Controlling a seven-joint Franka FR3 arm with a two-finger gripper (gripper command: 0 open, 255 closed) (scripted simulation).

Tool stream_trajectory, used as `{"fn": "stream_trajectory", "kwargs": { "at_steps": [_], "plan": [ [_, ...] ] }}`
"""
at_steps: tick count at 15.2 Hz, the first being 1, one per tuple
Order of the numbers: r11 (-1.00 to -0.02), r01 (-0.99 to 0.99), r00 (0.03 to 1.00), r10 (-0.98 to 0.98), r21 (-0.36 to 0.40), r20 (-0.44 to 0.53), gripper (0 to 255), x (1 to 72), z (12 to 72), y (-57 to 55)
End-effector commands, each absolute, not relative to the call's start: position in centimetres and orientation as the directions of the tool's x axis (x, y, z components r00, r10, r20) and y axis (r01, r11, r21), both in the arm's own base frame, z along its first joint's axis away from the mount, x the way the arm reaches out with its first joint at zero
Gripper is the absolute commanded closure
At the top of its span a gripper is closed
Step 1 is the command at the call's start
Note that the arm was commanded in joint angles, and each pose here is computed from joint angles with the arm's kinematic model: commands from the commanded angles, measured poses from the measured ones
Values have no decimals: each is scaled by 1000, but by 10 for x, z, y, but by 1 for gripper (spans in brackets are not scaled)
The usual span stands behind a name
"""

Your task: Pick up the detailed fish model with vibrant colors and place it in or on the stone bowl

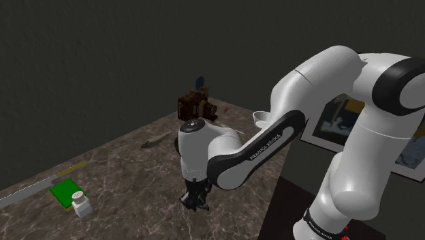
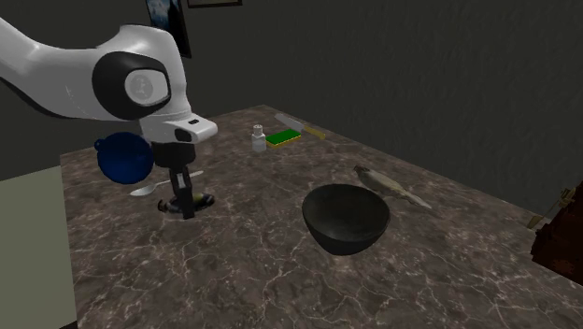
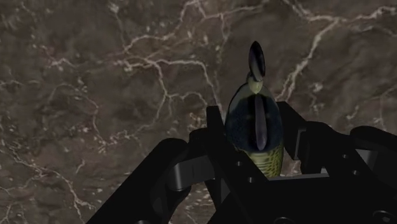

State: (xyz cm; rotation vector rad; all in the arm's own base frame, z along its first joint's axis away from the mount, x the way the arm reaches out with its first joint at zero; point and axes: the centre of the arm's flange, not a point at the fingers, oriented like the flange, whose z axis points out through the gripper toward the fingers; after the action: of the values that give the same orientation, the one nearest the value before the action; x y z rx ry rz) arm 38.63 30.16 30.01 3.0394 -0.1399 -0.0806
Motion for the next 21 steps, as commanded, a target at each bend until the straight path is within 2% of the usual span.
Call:
{"fn": "stream_trajectory", "kwargs": {
  "at_steps": [1, 21],
  "plan": [
    [-991, -89, 994, -94, 100, -49, 255, 386, 312, 301],
    [-991, -89, 994, -94, 100, -49, 255, 386, 413, 301]
  ]
}}
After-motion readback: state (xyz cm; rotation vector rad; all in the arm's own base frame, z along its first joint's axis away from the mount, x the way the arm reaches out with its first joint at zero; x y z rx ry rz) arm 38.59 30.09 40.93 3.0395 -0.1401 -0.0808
